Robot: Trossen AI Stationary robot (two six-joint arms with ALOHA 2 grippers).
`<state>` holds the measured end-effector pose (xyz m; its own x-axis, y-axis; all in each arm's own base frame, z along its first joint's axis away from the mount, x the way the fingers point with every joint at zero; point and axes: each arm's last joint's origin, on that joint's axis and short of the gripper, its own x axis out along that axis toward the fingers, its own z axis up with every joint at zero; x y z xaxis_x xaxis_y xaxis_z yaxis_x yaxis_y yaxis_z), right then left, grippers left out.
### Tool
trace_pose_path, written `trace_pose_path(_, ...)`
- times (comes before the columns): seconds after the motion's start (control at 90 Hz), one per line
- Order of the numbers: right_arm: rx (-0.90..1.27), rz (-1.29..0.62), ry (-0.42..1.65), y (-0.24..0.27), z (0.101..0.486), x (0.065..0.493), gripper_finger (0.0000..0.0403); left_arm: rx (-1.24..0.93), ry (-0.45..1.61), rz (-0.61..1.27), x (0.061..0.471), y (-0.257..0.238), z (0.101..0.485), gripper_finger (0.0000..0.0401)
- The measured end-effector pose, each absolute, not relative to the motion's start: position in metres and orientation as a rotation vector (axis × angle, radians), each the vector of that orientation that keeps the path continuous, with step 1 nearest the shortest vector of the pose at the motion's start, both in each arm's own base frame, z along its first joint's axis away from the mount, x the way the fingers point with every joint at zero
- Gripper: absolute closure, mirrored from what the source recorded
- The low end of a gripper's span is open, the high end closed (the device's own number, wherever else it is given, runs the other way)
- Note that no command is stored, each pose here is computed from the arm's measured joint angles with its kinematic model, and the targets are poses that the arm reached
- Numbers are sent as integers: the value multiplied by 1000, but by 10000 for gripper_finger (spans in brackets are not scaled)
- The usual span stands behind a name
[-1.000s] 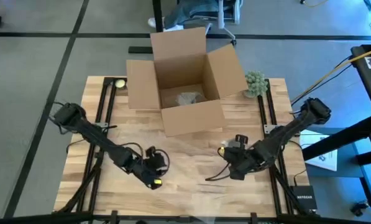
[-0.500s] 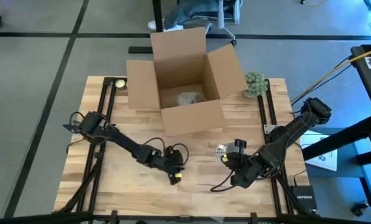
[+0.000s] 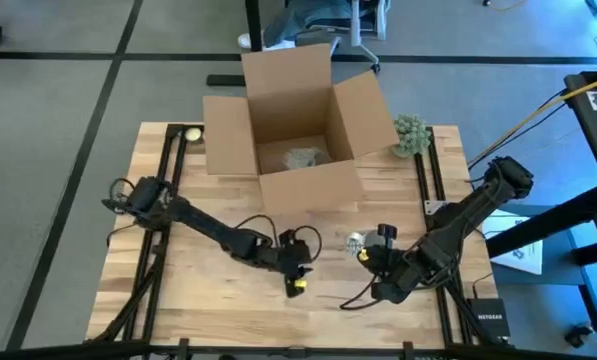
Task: Wrap mug
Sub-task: Wrap the white patterned mug with the transparent bubble wrap
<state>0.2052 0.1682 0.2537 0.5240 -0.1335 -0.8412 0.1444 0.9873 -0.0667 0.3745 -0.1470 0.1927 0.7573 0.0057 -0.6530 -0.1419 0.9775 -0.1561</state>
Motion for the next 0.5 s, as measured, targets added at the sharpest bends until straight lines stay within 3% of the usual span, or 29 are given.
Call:
trace_pose_path(0.289, 104, 16, 810, 185, 267, 230, 398, -133, 810, 261, 296, -176, 239, 313)
trace_pose_path(0.5, 123, 43, 804, 189, 251, 255, 398, -155, 946, 372, 259, -182, 227, 313)
